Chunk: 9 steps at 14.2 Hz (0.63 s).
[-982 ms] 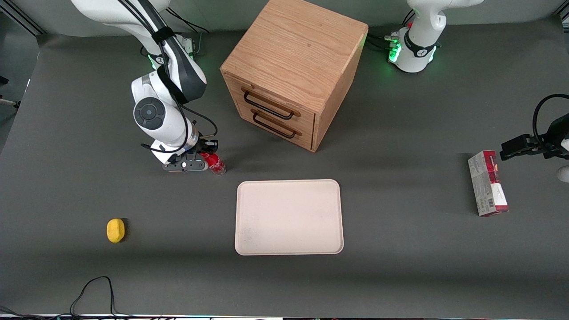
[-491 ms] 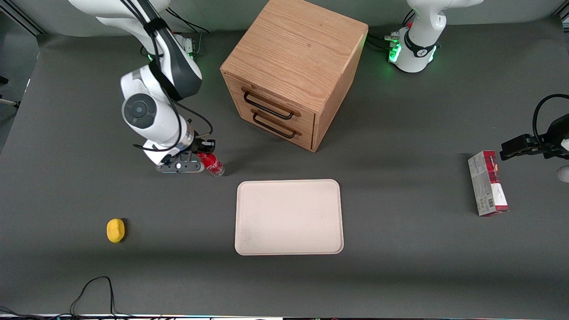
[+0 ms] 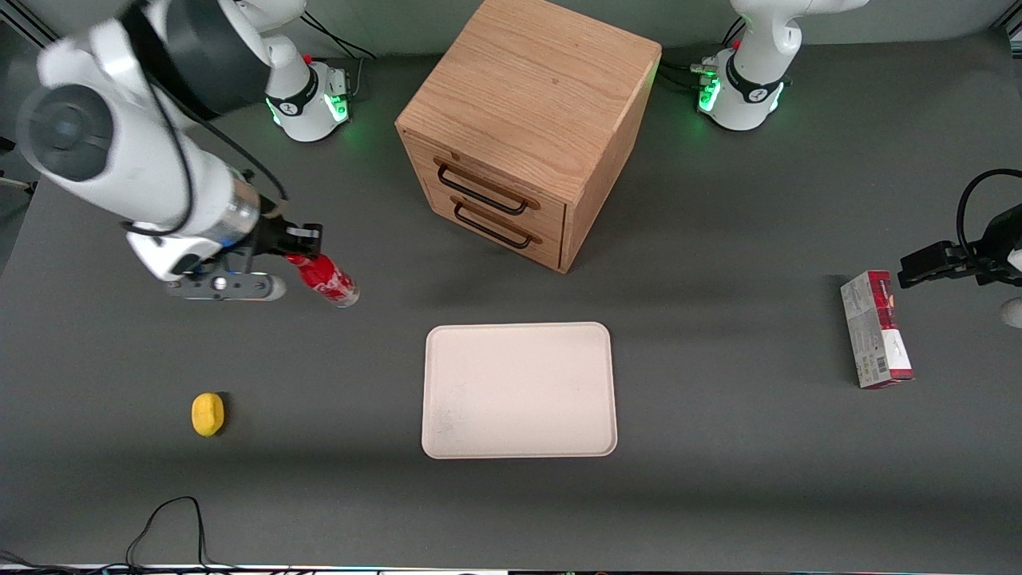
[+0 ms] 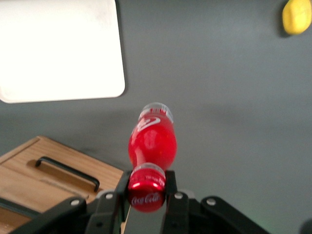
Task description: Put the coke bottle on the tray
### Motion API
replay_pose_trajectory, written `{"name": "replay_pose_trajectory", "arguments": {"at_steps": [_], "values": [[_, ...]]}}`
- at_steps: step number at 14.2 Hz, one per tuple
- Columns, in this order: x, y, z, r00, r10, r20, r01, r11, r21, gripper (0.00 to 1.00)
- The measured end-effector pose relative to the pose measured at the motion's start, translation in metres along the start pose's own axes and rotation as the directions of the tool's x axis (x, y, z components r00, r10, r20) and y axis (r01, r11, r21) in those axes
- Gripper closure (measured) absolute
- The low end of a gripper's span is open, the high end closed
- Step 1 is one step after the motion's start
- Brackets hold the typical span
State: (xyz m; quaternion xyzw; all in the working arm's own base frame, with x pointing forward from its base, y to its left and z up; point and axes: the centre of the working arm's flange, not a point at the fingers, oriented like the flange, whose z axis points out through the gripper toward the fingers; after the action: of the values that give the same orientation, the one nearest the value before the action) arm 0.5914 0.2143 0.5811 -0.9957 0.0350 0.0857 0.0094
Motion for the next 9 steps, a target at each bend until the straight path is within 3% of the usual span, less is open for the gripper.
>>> {"name": "replay_pose_trajectory", "arguments": {"at_steps": [5, 9], "values": [[0.052, -0.009, 0.032, 0.998, 0.057, 0.031, -0.057, 0.998, -0.003, 0.69], [0.095, -0.041, 0.089, 0.987, 0.16, -0.024, -0.159, 0.986, 0.042, 0.69]]}}
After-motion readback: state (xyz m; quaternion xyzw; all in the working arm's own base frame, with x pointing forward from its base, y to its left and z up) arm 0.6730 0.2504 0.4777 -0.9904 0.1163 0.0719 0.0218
